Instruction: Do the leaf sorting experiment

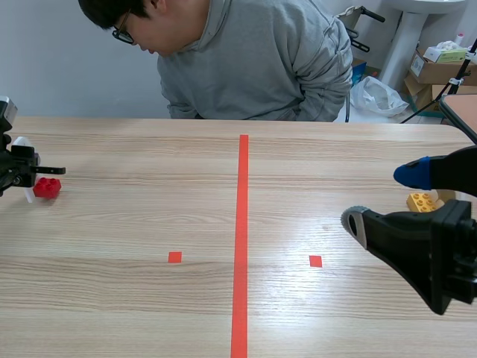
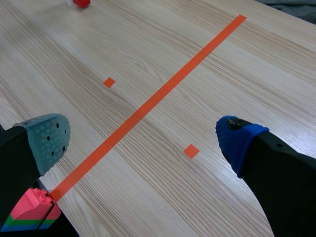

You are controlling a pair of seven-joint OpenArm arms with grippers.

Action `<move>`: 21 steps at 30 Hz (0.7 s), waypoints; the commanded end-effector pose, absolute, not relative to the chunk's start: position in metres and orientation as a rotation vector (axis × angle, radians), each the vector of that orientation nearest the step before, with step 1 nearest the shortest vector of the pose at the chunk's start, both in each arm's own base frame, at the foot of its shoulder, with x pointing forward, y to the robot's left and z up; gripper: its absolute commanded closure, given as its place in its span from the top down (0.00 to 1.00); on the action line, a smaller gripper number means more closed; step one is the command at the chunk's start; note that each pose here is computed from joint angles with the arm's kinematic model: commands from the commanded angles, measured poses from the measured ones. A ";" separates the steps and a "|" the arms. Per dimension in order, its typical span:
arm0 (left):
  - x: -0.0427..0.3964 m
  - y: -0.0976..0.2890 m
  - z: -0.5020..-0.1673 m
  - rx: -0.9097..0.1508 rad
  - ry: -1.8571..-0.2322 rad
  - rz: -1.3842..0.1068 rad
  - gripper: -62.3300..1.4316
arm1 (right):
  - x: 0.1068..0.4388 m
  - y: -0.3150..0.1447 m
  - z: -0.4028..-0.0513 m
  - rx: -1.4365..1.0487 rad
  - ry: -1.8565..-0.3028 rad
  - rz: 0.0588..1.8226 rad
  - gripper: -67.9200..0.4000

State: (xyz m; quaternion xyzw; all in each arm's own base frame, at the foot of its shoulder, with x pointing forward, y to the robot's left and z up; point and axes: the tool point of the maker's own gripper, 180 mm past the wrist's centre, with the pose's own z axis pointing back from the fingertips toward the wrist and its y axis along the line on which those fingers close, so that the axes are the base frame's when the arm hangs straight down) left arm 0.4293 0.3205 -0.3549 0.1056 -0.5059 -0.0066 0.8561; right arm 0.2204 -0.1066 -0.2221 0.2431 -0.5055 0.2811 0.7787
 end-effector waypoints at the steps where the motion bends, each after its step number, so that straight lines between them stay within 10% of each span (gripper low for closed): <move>1: 0.433 0.324 -0.344 0.243 -1.095 -0.027 0.09 | 0.223 -0.106 -0.216 0.534 -1.119 0.616 0.90; 9: 0.430 0.324 -0.347 0.256 -1.096 -0.054 0.14 | 0.224 -0.106 -0.215 0.535 -1.122 0.615 0.90; 21: 0.431 0.333 -0.340 0.293 -1.132 -0.004 0.95 | 0.224 -0.106 -0.215 0.534 -1.121 0.615 0.90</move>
